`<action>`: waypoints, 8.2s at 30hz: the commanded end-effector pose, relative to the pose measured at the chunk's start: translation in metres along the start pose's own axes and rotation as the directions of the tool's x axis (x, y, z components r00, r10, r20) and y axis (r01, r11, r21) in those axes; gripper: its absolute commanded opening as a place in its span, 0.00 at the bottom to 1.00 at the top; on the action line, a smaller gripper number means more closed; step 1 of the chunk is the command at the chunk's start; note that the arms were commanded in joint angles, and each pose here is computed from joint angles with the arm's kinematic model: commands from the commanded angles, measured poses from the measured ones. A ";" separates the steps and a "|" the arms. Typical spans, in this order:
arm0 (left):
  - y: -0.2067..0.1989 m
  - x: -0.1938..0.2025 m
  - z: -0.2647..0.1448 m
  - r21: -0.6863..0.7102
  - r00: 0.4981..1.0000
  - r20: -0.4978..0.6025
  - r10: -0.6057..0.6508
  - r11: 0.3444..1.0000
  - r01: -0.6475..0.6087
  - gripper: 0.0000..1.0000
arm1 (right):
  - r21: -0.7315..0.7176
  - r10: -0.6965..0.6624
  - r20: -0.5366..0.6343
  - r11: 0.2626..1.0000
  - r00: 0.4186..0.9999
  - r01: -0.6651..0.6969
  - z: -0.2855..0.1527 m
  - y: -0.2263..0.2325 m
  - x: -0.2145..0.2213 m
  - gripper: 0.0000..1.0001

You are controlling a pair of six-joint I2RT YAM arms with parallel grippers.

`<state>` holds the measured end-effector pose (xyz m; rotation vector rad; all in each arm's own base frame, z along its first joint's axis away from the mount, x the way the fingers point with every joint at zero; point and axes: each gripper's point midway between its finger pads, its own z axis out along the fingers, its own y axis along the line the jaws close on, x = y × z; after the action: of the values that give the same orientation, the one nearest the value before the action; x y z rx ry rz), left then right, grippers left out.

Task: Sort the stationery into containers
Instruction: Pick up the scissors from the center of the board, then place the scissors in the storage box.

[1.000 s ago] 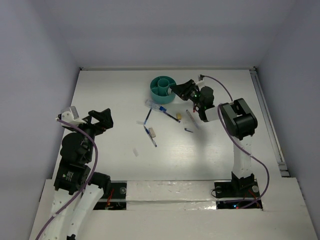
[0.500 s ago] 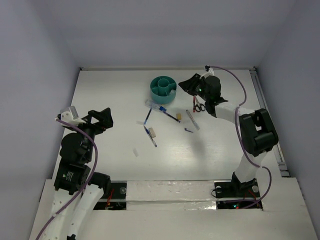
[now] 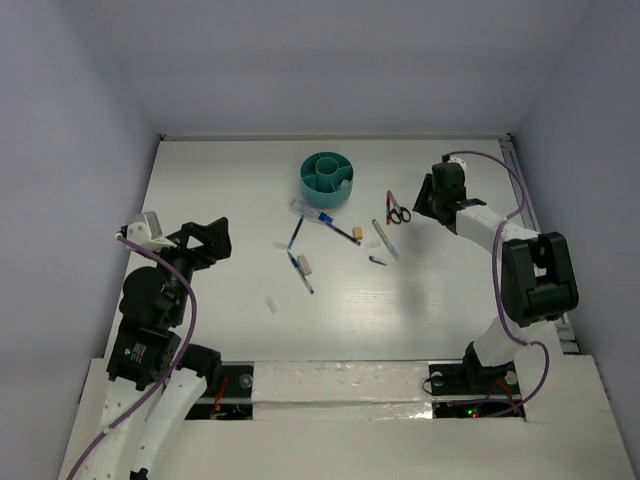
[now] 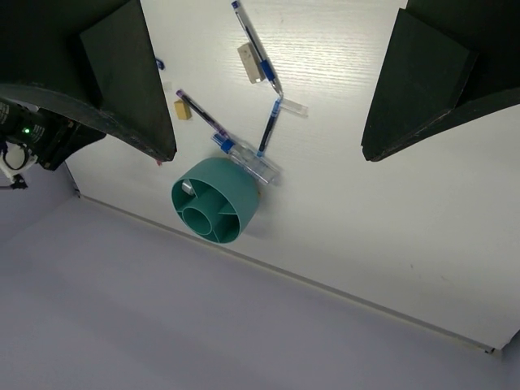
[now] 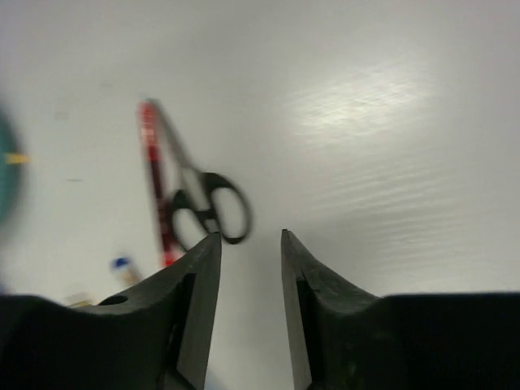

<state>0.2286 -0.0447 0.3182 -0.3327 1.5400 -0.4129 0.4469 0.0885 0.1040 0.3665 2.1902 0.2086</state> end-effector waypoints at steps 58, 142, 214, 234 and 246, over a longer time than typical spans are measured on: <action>-0.033 0.003 0.003 0.176 1.000 -0.012 0.000 0.984 0.002 0.99 | 0.185 -0.248 -0.273 0.935 0.930 0.303 0.033 -0.050 0.025 0.00; -0.156 0.188 0.019 0.457 0.677 -0.732 -0.075 0.683 0.570 0.00 | -0.595 -0.618 0.134 0.574 0.774 0.562 -0.200 0.188 0.080 0.02; -0.098 0.055 -0.004 0.448 0.958 -0.263 0.118 0.894 0.012 0.99 | -0.326 -0.363 0.186 0.854 0.913 0.406 -0.133 0.185 -0.090 0.00; -0.079 0.084 0.007 0.405 0.936 -0.300 0.184 0.913 -0.050 0.99 | -0.323 -0.509 0.028 0.810 0.860 0.489 -0.011 0.205 -0.078 0.00; -0.077 0.084 0.010 0.404 0.935 -0.301 0.188 0.913 -0.054 0.99 | -0.369 -0.501 -0.018 0.808 0.865 0.460 0.022 0.216 -0.055 0.00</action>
<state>0.2300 -0.1525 0.2710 0.1487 1.7866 -0.6922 0.5273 0.2650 0.1659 -0.4244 2.2931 0.2813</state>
